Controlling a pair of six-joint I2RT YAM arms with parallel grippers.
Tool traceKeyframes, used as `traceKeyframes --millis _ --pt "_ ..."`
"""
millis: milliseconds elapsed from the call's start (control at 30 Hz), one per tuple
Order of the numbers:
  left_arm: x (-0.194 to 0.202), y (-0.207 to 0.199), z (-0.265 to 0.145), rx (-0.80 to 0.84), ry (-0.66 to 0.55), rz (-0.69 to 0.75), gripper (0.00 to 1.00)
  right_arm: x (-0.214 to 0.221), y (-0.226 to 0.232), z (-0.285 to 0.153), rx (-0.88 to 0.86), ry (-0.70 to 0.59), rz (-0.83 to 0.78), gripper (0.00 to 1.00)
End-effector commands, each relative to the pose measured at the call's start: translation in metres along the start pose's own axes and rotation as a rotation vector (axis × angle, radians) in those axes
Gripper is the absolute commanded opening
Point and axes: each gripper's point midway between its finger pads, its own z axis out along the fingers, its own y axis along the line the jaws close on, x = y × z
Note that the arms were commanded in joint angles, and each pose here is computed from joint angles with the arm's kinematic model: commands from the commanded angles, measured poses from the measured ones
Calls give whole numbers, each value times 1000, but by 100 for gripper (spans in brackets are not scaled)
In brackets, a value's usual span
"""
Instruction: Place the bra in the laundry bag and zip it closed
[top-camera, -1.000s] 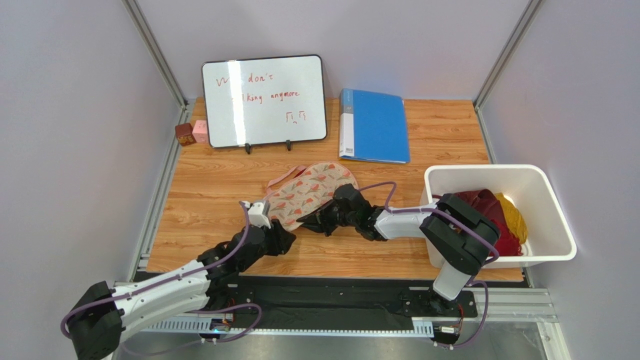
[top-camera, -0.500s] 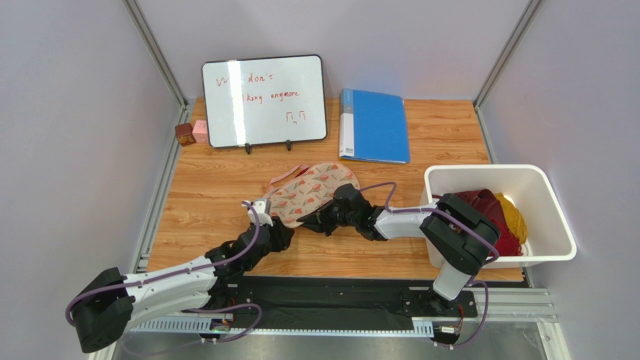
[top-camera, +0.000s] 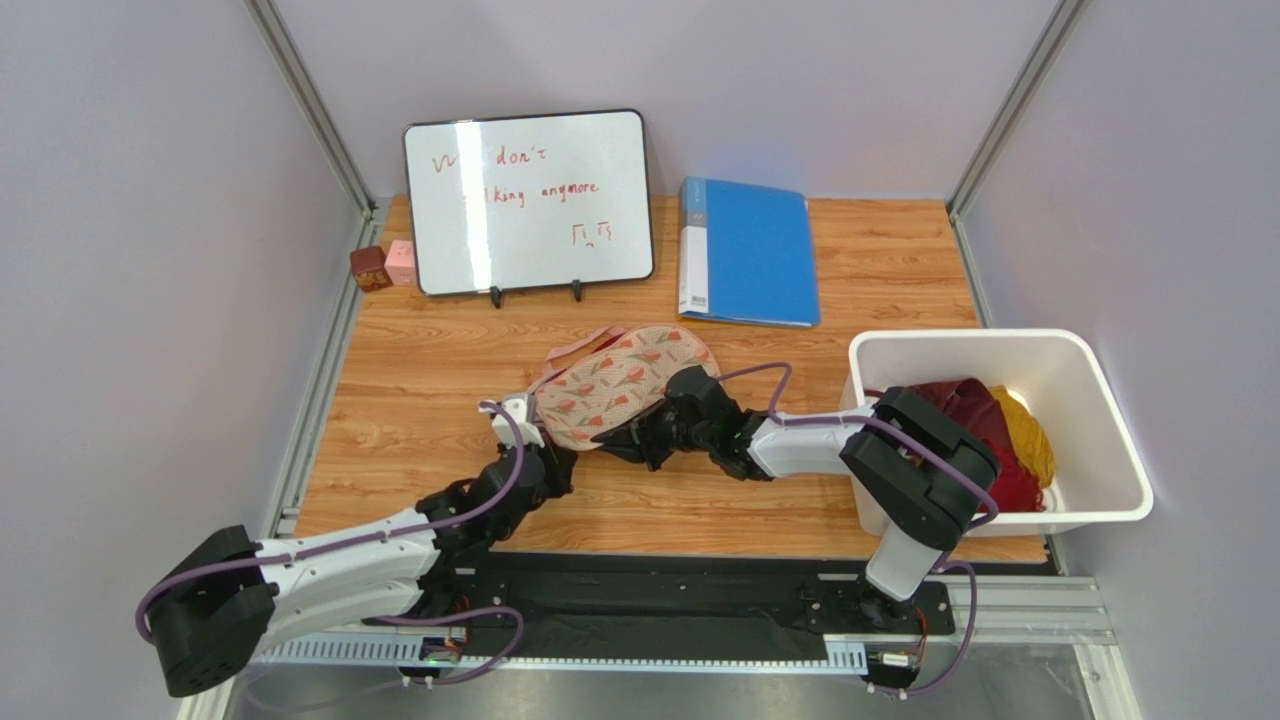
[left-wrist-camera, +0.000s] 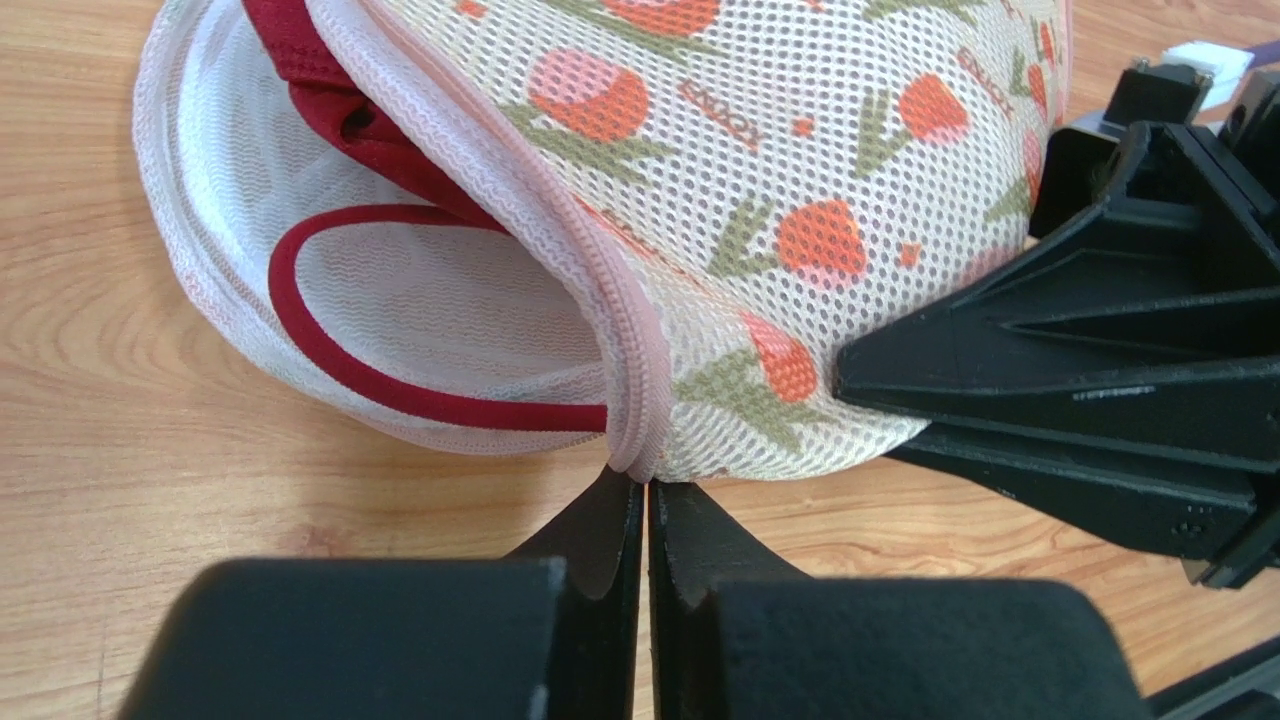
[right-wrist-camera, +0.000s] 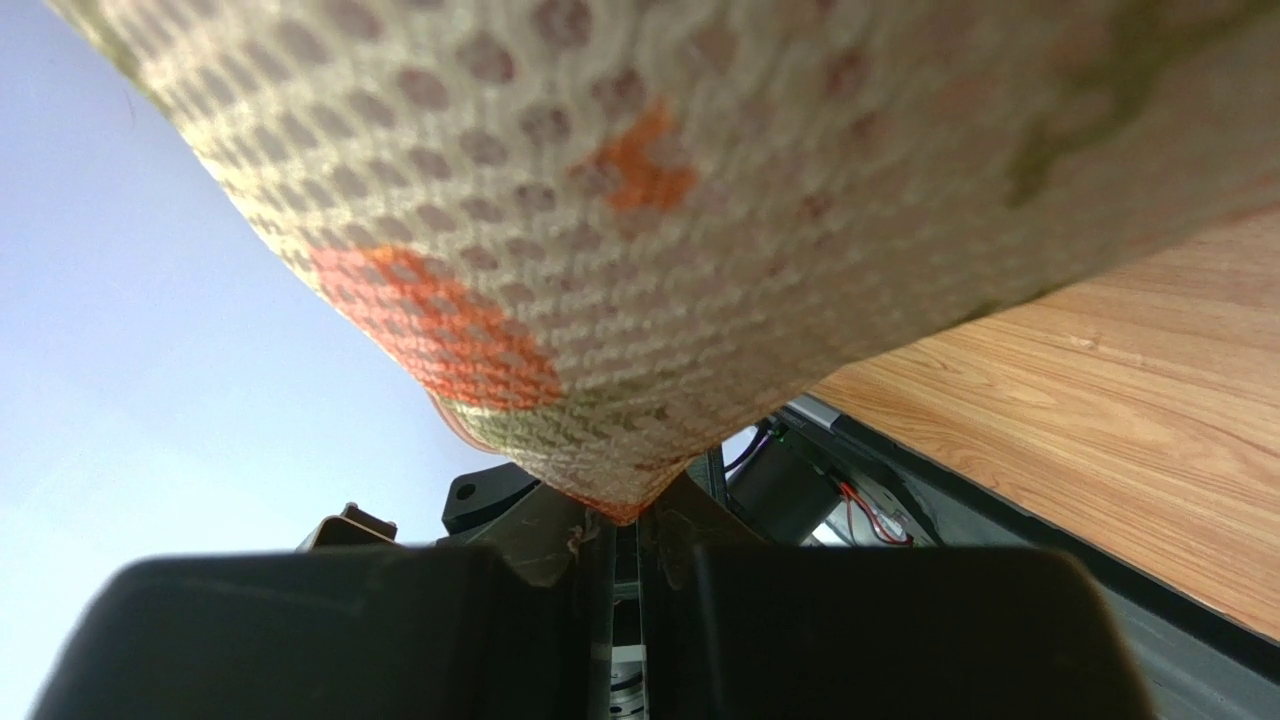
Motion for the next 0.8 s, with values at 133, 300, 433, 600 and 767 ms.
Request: traceKeyframes --millis 133,300,433,600,767 --pt "-11 13 3 -142 -19 -38 0 -8 4 -6 0 -55 -36 3" --pt "10 25 -3 -166 53 -50 0 -33 -7 -10 40 -135 -106 0" --pt "23 30 -8 -165 116 -35 0 -58 -15 -20 87 -213 -206 0" --pt "32 31 -12 -159 168 -5 0 -82 -14 -37 136 -237 -401 0" --pt "32 -20 -9 106 199 42 0 -93 -22 -59 166 -229 -442 0"
